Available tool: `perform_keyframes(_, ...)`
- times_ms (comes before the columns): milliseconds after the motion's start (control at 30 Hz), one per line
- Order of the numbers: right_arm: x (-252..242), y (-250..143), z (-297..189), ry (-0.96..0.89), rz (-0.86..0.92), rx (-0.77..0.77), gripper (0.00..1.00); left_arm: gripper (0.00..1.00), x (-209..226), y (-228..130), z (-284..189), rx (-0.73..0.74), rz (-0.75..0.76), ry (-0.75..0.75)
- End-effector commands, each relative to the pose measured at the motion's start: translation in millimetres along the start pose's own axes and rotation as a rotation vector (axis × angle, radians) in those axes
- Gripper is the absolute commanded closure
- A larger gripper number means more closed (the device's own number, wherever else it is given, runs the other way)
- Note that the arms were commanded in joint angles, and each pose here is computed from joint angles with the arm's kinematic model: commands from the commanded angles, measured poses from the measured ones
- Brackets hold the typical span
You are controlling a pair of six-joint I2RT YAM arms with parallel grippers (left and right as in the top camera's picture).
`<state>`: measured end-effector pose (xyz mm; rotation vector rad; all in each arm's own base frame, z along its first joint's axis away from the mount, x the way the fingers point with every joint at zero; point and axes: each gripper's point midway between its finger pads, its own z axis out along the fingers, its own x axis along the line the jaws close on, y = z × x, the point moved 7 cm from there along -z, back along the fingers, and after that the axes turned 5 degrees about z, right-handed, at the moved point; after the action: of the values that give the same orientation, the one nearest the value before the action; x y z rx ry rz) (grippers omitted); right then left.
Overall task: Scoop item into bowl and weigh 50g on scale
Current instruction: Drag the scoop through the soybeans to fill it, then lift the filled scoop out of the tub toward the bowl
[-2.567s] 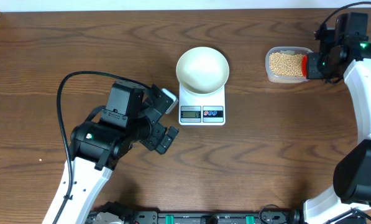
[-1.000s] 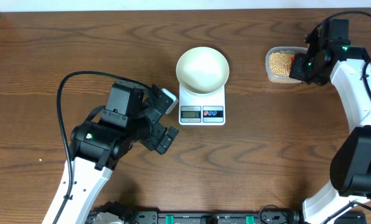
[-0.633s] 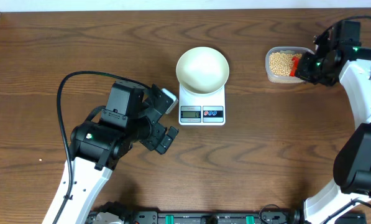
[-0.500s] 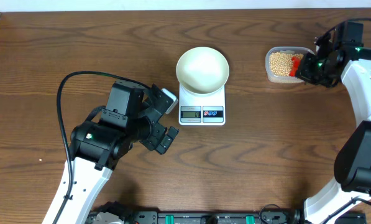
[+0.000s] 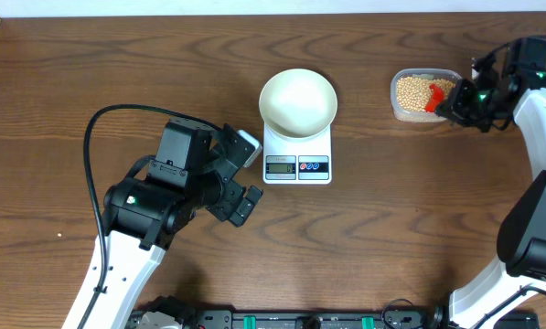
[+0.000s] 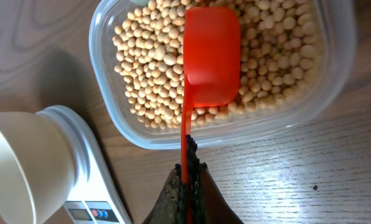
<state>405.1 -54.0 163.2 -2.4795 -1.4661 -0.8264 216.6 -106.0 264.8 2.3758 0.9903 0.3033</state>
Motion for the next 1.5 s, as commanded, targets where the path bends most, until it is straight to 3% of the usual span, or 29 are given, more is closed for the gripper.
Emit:
perform_keyframes(0,-8,-2,3,0.071,0.058,0.044,0.99,0.02,0,-2,3,0.013,-0.009,-0.004)
perform_keyframes(700,-30,12,-18,0.186,0.111,0.005,0.99,0.02,0,-2,3,0.013,-0.009,-0.004)
perform_keyframes(1467,-37,19,-49,0.481,0.081,-0.012,0.99,0.02,0,-2,3,0.013,-0.009,-0.004)
